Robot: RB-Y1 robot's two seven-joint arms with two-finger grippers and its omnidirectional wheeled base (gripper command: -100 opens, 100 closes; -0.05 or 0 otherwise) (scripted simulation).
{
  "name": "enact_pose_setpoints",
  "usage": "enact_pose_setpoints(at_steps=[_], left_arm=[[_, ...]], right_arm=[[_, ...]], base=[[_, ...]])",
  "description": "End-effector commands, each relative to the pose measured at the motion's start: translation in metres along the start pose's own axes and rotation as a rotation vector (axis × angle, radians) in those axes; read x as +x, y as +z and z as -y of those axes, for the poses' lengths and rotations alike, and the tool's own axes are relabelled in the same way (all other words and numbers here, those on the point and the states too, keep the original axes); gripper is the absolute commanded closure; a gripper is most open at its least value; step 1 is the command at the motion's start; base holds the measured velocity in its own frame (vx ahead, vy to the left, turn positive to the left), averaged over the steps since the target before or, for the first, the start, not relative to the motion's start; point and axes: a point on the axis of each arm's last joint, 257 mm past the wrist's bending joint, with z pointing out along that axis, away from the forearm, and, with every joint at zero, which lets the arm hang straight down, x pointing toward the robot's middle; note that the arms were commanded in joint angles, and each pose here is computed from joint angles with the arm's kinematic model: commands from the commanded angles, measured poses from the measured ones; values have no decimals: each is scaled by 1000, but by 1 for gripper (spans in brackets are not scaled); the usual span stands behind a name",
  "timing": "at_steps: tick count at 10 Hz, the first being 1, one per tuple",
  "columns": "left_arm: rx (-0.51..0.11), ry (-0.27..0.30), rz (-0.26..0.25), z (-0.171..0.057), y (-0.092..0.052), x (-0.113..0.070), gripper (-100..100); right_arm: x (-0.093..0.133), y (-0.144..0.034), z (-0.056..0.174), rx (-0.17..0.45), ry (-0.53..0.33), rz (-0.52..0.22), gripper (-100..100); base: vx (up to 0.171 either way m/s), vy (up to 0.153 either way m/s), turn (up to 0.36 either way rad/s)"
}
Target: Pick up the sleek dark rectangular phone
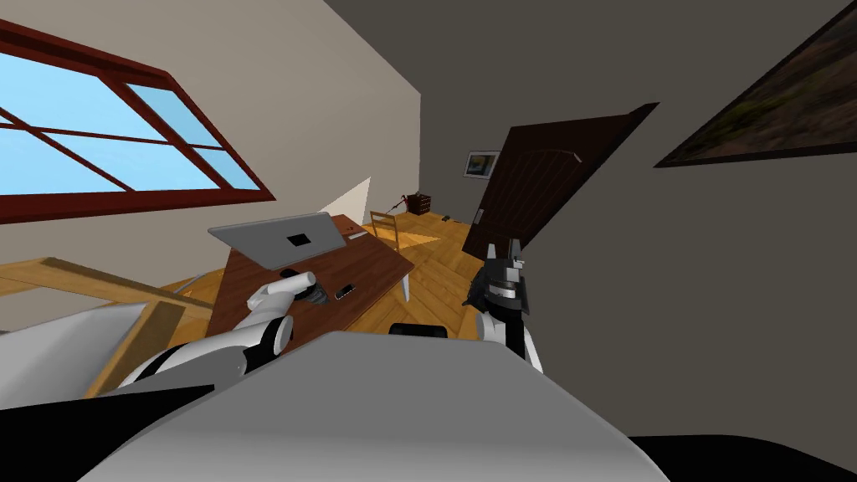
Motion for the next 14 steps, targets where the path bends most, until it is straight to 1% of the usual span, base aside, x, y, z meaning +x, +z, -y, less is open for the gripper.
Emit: enact_pose_setpoints(at_steps=[1, 2, 3, 5, 7, 8, 9, 10, 11, 12, 13, 14], left_arm=[[-66, -28, 17, -16, 3, -11, -100], [-105, -50, 26, -26, 4, -17, -100], [-116, -50, 29, -29, 3, -18, -100], [-201, -89, 48, -50, 3, -29, -100], [-265, -118, 62, -65, 0, -37, -100], [-289, -129, 67, -70, -1, -40, -100], [-289, -129, 67, -70, -1, -40, -100], [-317, -144, 73, -76, -3, -44, -100], [-303, -138, 71, -73, -2, -42, -100], [-305, -138, 71, -74, -2, -42, 0], [-306, -133, 70, -84, 6, -41, -100], [-306, -131, 69, -89, 10, -40, -100]], right_arm=[[0, 0, 0, 0, 0, 0, 0], [0, 0, 0, 0, 0, 0, 0], [0, 0, 0, 0, 0, 0, 0], [0, 0, 0, 0, 0, 0, 0], [0, 0, 0, 0, 0, 0, 0], [0, 0, 0, 0, 0, 0, 0], [0, 0, 0, 0, 0, 0, 0], [0, 0, 0, 0, 0, 0, 0], [0, 0, 0, 0, 0, 0, 0], [0, 0, 0, 0, 0, 0, 0], [0, 0, 0, 0, 0, 0, 0], [0, 0, 0, 0, 0, 0, 0]], base=[[48, 8, -234], [72, 22, -317], [55, 27, -96], [58, 24, -218], [71, 29, -202], [55, 31, -185], [27, 18, -23], [23, 5, -78], [12, 5, -26], [0, 0, 0], [24, 19, 24], [32, 37, 33]])
